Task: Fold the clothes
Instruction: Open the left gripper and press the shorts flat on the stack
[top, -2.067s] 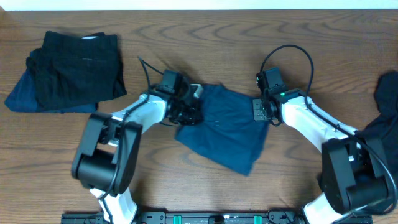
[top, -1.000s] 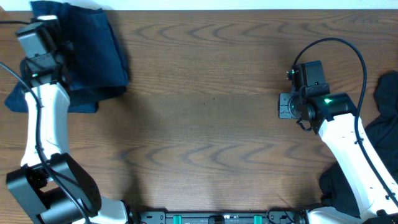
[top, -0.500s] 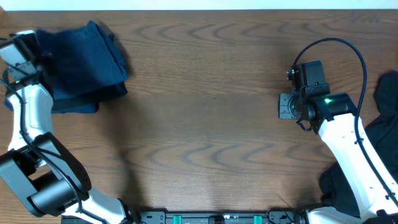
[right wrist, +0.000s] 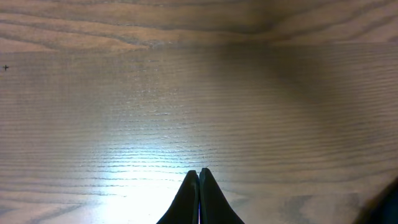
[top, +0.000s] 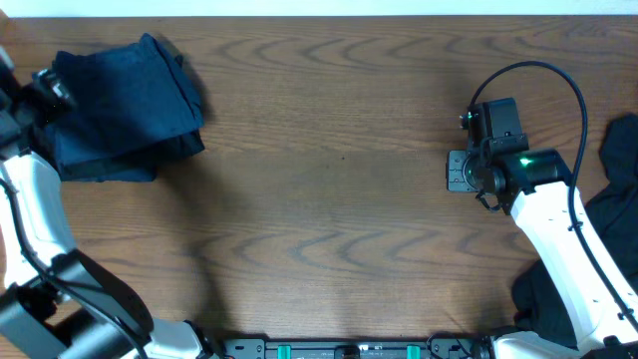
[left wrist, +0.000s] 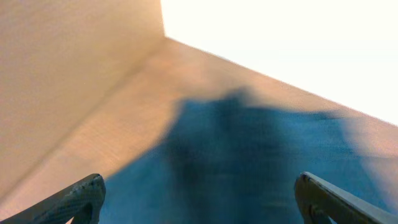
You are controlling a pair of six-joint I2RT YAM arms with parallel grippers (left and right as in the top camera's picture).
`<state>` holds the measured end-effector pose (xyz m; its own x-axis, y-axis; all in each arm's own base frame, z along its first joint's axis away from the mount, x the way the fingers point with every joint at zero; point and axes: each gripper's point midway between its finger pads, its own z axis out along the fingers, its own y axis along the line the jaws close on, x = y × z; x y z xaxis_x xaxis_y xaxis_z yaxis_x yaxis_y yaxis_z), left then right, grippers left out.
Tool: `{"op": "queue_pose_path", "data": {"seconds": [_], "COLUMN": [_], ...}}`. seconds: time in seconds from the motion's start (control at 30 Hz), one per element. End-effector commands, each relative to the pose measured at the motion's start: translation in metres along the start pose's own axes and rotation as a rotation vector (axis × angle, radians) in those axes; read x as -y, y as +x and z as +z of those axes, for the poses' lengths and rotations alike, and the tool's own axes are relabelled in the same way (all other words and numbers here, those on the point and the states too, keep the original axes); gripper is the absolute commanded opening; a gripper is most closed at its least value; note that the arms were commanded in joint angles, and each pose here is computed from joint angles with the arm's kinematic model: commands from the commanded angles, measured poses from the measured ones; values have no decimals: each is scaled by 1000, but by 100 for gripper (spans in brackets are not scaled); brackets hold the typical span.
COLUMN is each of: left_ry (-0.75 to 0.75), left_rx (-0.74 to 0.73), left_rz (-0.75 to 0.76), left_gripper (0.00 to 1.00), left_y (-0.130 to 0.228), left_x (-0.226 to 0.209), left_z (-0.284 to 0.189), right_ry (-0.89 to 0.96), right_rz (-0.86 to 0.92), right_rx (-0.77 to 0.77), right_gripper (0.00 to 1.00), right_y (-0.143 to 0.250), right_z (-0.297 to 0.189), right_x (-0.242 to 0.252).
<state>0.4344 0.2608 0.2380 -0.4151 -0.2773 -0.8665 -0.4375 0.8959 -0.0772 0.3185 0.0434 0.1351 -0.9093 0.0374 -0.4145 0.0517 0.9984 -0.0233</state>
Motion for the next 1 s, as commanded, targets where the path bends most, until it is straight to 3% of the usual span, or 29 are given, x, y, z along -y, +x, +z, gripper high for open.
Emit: {"op": "queue_pose_path", "data": {"seconds": [0.0,0.1,0.2,0.67,0.83,0.97], "left_ry": [348,361,354,219,204,262], "left_rx": [24,-18,-58,-327,-334,-283], "left_rz": [-118,-222,-239,-450,-466,-449], "left_gripper": [98,96,84,85,100,98], "left_y": [-22,-14,0,118,125,99], "left_x": [65,66,63,-13,-23,-14], "left_z": [-22,-18,-6,76,80,67], "right_ry": [8,10,12,20,20,20], "right_rz": [-4,-6,-7,-6,-6,-6], "right_rx": [2,-8,-16,-51,-50,-52], "right_gripper": [2,2,2,1,2,8], "right_y": [-1,1,3,12,12,12], "right_z": [-1,-1,-1,-1,-1,-1], "right_x": [3,3,4,6,6,6]}}
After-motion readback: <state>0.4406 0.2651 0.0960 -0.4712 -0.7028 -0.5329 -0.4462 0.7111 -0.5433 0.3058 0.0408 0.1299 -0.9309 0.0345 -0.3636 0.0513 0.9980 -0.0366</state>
